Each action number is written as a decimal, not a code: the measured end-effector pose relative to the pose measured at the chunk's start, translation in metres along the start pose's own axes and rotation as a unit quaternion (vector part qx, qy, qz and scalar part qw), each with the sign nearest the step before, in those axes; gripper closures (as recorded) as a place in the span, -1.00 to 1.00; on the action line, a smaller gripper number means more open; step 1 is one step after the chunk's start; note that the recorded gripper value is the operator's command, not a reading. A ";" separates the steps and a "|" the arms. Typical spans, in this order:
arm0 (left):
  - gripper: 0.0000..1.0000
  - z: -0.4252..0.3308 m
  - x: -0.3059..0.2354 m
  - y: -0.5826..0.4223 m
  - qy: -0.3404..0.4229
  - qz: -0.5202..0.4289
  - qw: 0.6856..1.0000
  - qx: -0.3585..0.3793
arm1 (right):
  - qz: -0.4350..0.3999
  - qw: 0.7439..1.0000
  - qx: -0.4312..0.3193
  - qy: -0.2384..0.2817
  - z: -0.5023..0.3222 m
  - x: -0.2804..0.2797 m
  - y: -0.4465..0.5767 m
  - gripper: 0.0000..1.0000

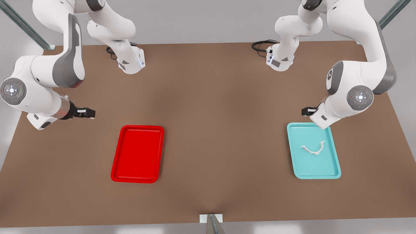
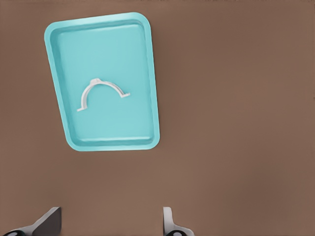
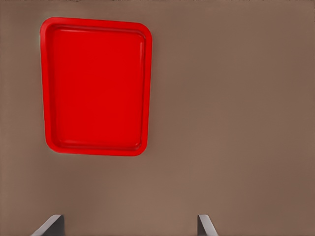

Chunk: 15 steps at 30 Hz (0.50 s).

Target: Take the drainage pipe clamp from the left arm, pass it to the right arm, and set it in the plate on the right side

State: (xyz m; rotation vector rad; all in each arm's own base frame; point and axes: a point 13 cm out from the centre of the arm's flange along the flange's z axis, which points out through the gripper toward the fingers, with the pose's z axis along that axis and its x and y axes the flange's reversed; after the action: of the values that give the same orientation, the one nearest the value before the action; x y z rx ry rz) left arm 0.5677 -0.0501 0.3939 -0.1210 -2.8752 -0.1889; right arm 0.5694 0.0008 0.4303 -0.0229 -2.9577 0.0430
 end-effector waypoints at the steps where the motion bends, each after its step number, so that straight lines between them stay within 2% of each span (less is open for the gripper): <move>1: -1.00 0.001 -0.003 0.000 -0.002 -0.001 1.000 0.000 | 0.000 1.000 0.000 -0.004 -0.001 -0.001 0.000 -1.00; 5: -1.00 0.035 -0.026 0.019 0.009 -0.012 1.000 0.006 | 0.002 1.000 -0.003 -0.013 -0.002 -0.006 0.000 -1.00; 10: -1.00 0.173 -0.080 0.140 0.036 -0.051 0.997 0.049 | 0.004 1.000 -0.005 -0.018 -0.002 -0.009 0.001 -1.00; 15: -1.00 0.257 -0.099 0.187 0.008 0.016 0.998 0.063 | 0.004 1.000 -0.005 -0.017 0.001 -0.009 0.002 -1.00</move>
State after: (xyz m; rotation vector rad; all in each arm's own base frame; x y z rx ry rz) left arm 0.6171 0.1642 0.1437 -0.1420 -2.8566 -0.0025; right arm 0.5785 0.0028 0.4271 -0.0367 -2.9923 0.0314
